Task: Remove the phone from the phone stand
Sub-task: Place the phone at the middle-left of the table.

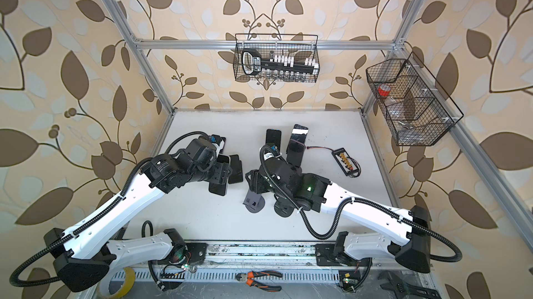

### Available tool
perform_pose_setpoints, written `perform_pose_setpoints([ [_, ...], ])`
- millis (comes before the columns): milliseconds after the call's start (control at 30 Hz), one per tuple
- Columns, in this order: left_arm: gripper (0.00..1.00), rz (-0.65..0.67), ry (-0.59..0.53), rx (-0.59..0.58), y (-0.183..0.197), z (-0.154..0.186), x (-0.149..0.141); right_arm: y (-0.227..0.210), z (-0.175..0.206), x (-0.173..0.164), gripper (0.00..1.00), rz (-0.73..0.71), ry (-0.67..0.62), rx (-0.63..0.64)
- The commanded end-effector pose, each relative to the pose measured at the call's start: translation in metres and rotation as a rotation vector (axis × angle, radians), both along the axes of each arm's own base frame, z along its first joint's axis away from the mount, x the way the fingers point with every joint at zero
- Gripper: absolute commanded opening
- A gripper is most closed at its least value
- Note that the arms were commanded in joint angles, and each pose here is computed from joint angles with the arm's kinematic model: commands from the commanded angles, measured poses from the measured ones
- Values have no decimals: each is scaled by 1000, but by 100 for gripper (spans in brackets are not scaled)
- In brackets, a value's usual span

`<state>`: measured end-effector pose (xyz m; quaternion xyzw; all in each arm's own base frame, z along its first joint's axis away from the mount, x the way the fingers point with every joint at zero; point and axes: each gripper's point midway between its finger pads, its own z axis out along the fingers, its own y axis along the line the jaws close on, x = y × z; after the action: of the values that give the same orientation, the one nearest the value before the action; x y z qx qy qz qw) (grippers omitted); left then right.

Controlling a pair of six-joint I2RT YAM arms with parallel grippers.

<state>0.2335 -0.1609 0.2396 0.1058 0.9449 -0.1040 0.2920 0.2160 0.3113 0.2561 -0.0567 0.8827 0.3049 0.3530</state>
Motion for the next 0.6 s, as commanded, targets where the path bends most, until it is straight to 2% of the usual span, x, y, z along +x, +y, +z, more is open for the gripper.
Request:
perform_pose_setpoints([
  [0,62,-1,-32,-4,8,9,-2,5,4,-3,64,6,4,28],
  [333,60,22,-18,22,19,-6,1,16,2,-6,64,29,9,35],
  [567,59,66,-5,81,40,-22,15,21,-5,-6,64,45,11,19],
])
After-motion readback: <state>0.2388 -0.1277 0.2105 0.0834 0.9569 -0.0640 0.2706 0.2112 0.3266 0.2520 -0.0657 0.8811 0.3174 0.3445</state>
